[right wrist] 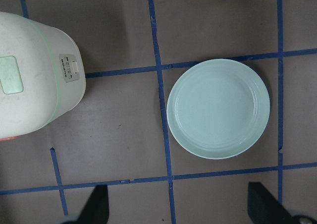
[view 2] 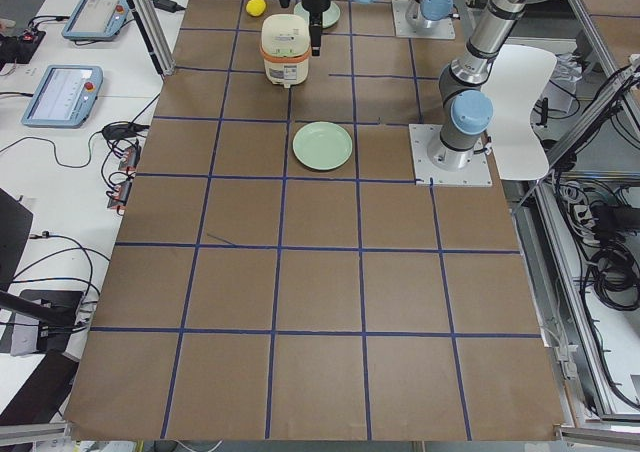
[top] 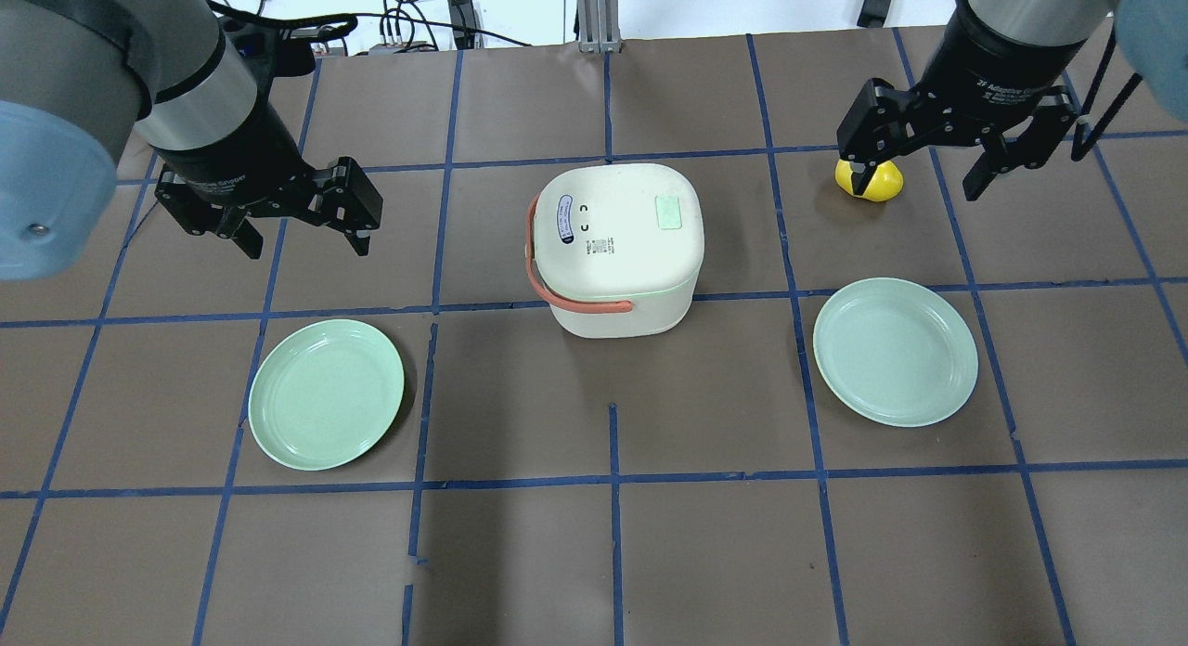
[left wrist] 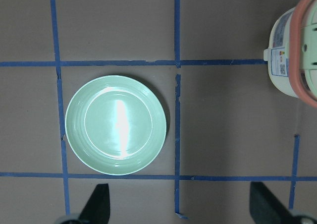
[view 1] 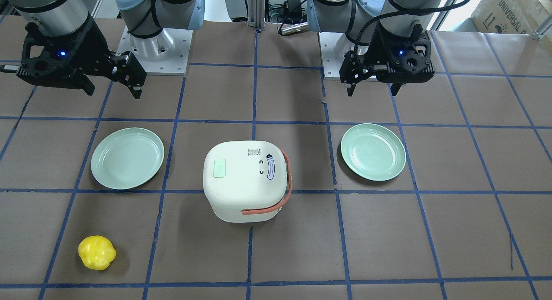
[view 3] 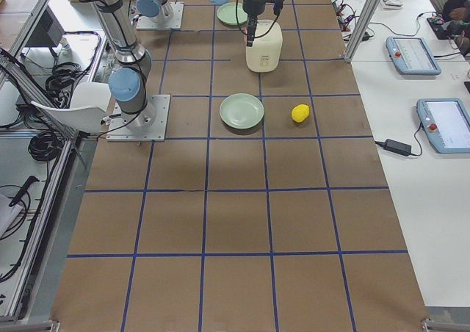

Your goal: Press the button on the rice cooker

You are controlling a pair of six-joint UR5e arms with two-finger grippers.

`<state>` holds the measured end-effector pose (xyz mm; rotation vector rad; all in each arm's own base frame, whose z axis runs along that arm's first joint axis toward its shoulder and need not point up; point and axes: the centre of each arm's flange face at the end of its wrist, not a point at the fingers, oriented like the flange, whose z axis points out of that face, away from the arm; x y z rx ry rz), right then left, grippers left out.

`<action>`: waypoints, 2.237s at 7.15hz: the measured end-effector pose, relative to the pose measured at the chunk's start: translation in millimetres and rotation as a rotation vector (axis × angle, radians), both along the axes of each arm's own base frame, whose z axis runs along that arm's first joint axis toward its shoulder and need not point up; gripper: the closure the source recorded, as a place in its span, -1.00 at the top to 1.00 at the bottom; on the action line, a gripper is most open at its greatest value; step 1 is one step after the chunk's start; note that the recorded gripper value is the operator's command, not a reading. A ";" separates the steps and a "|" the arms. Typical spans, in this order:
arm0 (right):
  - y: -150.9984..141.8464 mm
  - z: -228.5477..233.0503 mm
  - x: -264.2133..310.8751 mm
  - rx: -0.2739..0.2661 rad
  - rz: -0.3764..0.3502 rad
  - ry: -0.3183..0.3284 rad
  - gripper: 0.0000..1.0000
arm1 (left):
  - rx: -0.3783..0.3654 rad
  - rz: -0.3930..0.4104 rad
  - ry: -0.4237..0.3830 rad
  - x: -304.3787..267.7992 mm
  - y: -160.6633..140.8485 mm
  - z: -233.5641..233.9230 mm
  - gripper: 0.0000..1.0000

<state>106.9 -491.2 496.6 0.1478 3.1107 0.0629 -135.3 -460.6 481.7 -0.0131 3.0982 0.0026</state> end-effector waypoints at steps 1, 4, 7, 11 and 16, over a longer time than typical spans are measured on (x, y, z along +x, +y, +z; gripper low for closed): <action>0.1 -0.2 0.4 0.001 -0.001 -0.004 0.99 | 0.000 0.000 0.000 0.0 0.0 0.0 1.00; -0.4 -0.9 1.2 0.001 -0.003 -0.012 0.96 | 0.000 0.000 0.000 0.0 0.0 0.0 1.00; -0.9 -1.5 1.1 0.002 -0.002 -0.011 0.74 | 0.000 0.000 0.000 0.0 0.0 0.0 1.00; -4.2 0.1 1.0 -0.026 0.100 -0.014 -0.16 | 0.000 0.000 0.000 0.0 0.0 0.0 1.00; -4.0 -1.6 6.7 -0.040 0.196 -0.073 -0.90 | 0.000 0.000 0.000 0.0 0.0 0.0 1.00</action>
